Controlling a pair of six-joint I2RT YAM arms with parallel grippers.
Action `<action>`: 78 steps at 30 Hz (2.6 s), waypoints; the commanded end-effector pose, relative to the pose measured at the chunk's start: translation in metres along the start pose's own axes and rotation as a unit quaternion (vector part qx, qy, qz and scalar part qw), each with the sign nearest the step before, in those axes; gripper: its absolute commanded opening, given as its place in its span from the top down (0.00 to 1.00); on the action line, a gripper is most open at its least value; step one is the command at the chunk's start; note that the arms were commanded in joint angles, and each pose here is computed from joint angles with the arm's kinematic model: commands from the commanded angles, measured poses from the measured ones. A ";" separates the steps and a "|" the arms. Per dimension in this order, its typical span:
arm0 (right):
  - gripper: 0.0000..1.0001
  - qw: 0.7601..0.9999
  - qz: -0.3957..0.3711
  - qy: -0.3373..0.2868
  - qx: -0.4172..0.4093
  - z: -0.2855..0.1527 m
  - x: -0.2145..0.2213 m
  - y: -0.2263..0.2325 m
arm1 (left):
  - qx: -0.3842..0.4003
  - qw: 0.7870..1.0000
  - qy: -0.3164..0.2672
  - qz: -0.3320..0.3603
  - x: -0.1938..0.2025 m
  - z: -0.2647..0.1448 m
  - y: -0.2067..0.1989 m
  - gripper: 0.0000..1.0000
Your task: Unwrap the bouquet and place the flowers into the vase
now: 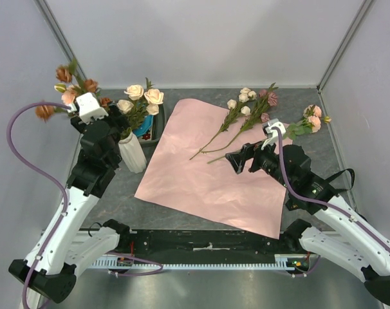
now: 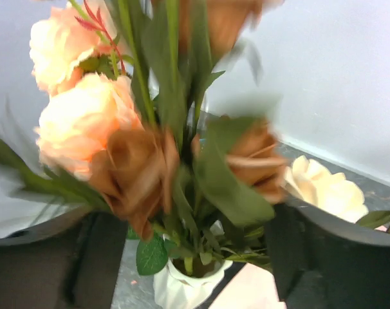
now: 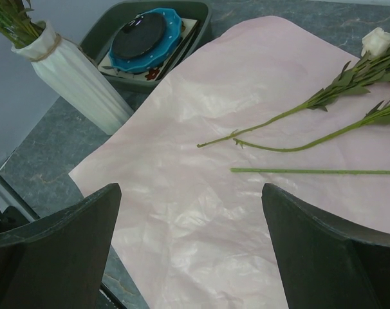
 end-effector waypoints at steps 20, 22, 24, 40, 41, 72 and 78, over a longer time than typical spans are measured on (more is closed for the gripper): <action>0.02 0.985 0.115 0.129 0.028 0.058 0.060 0.002 | 0.125 0.979 0.116 -0.115 -0.026 -0.113 0.037 0.01; 0.02 0.984 0.116 0.135 0.029 0.062 0.061 0.002 | 0.129 0.977 0.118 -0.119 -0.032 -0.120 0.040 0.01; 0.02 0.984 0.119 0.130 0.035 0.064 0.056 0.000 | 0.150 0.974 0.108 -0.127 -0.044 -0.127 0.038 0.02; 0.02 0.873 0.324 0.171 0.323 0.059 0.107 -0.175 | 0.623 0.750 0.195 -0.104 -0.079 -0.208 -0.083 0.07; 0.02 0.859 0.341 0.180 0.338 0.062 0.118 -0.185 | 0.629 0.742 0.206 -0.103 -0.074 -0.207 -0.086 0.07; 0.64 0.826 0.411 0.066 0.380 0.129 0.140 -0.329 | 0.656 0.686 0.304 -0.081 -0.018 -0.218 -0.078 0.08; 0.90 0.824 0.410 0.046 0.388 0.117 0.126 -0.339 | 0.650 0.695 0.299 -0.074 -0.020 -0.217 -0.076 0.08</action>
Point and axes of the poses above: each gripper's point midway between its finger pads, its own z axis out along the fingers, its own y axis along the line the jaws close on, x = y × z, the point moved 4 cm from there along -z, back along the fingers, and after that the axes turned 8 degrees about -z, right-handed, at the moved point
